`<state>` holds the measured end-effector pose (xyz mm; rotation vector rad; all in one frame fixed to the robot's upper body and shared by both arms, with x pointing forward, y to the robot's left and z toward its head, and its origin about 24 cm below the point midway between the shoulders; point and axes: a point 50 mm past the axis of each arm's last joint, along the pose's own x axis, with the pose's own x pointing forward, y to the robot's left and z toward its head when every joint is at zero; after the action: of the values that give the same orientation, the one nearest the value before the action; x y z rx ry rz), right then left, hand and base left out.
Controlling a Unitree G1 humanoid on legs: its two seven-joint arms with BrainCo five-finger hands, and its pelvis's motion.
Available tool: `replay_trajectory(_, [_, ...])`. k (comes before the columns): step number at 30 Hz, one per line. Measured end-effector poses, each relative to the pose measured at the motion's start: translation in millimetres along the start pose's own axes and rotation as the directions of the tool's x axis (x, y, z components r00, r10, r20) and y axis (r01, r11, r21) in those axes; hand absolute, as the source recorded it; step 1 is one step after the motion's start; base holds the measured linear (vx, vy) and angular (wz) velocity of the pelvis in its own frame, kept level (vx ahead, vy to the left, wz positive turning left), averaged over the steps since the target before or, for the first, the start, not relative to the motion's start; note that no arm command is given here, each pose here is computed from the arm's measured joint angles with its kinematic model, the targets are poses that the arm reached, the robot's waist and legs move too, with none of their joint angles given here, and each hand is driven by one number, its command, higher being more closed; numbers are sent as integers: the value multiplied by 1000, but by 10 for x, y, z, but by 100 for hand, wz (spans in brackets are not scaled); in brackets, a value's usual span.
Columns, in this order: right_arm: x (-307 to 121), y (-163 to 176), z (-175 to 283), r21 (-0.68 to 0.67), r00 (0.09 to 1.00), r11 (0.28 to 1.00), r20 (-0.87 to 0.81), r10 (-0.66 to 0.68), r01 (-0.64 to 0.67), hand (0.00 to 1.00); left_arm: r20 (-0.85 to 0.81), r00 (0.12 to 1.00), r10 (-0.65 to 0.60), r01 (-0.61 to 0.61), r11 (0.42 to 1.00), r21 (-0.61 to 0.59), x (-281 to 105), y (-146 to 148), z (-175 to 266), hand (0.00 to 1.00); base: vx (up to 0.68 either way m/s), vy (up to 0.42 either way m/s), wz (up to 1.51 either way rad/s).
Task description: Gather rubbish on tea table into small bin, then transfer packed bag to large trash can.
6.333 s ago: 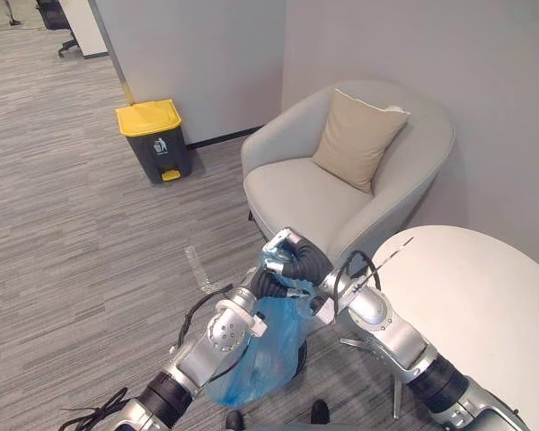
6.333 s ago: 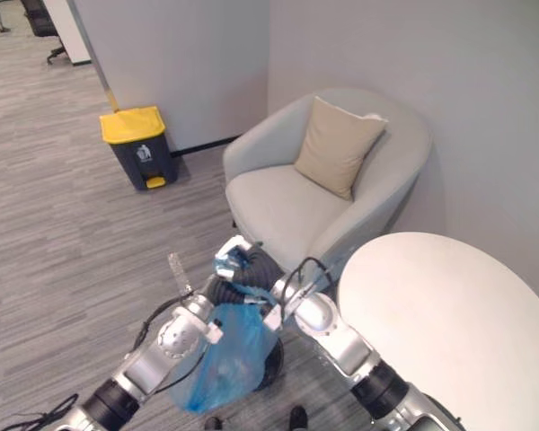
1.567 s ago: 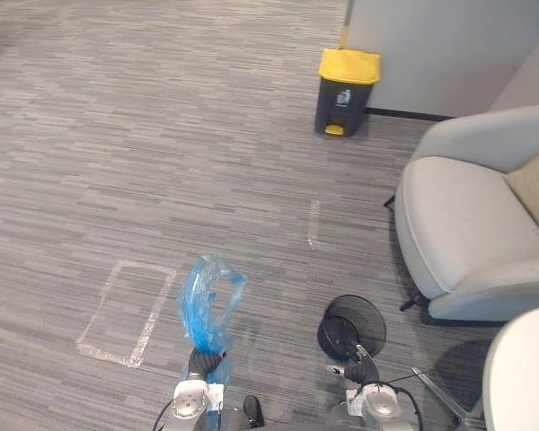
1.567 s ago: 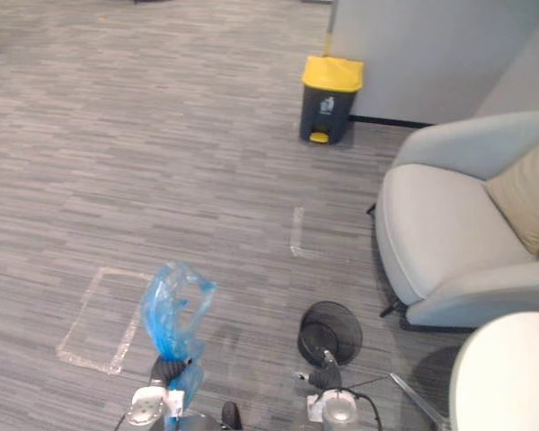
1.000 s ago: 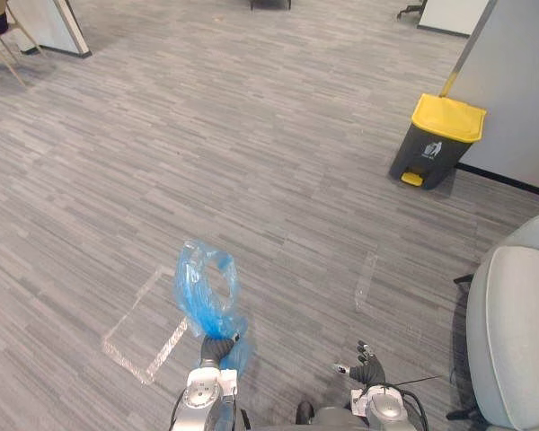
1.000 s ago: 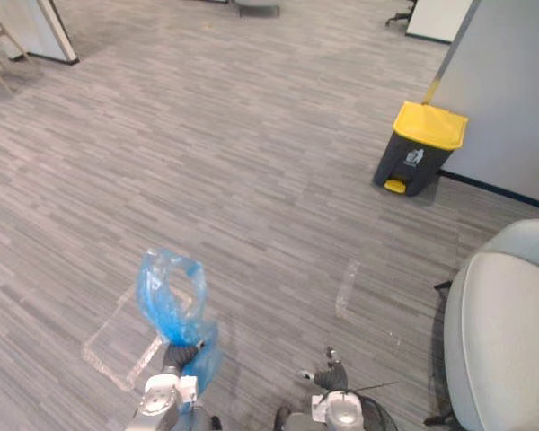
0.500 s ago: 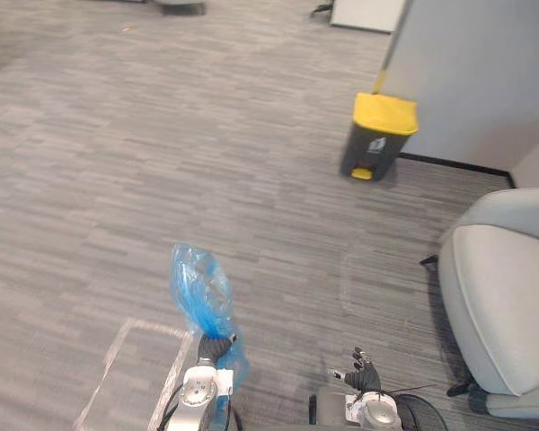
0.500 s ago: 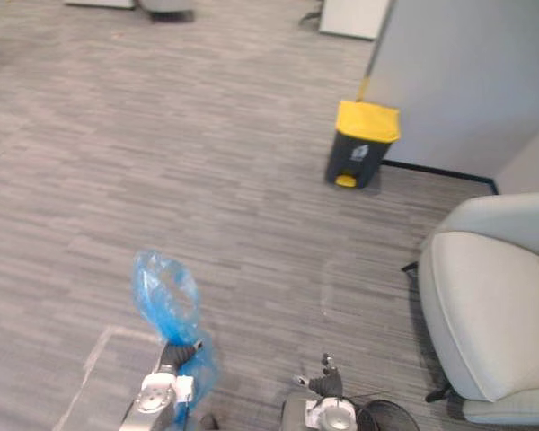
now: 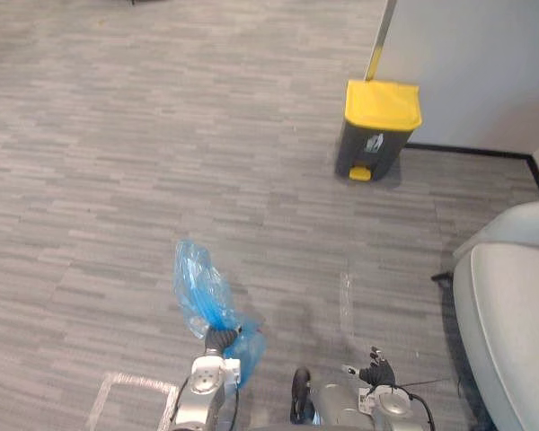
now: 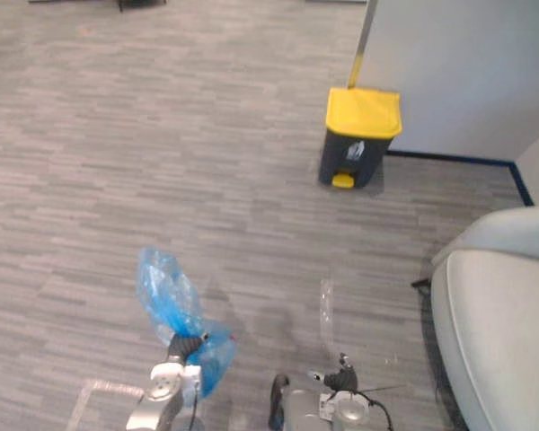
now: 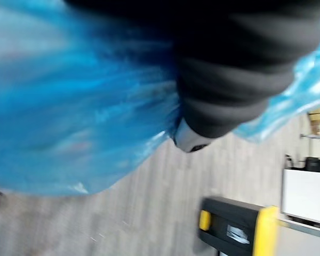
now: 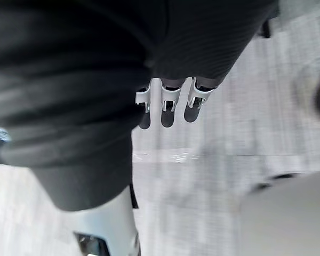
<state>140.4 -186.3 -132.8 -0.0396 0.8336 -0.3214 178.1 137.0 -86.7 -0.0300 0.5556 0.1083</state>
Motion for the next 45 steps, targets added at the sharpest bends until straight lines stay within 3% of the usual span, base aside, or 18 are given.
replay_trajectory(7, [-2,-112,-63,33,998,998,-28,-50,51,0,-13,1000,-3,2,1000,-15,-3,-31,-23,100,419,133,-60])
replay_trajectory(11, [-79,-6,-199,50,997,998,-68,-28,31,0,-36,999,12,-11,1000,16,2,56,-63,100,490,275,-79])
replay_trajectory(25, [107,-84,77,13,999,999,-15,-34,34,0,-77,996,41,-33,993,111,150,181,-77,100,455,-14,3])
replay_trajectory(33, [44,-82,-60,36,998,998,-54,-39,41,0,-94,996,-10,15,999,51,55,-7,-156,100,373,-169,-16])
replay_trajectory(45, [-9,-55,-205,14,994,1000,-103,-26,27,0,-124,992,15,-8,998,57,10,68,-243,100,347,160,-64])
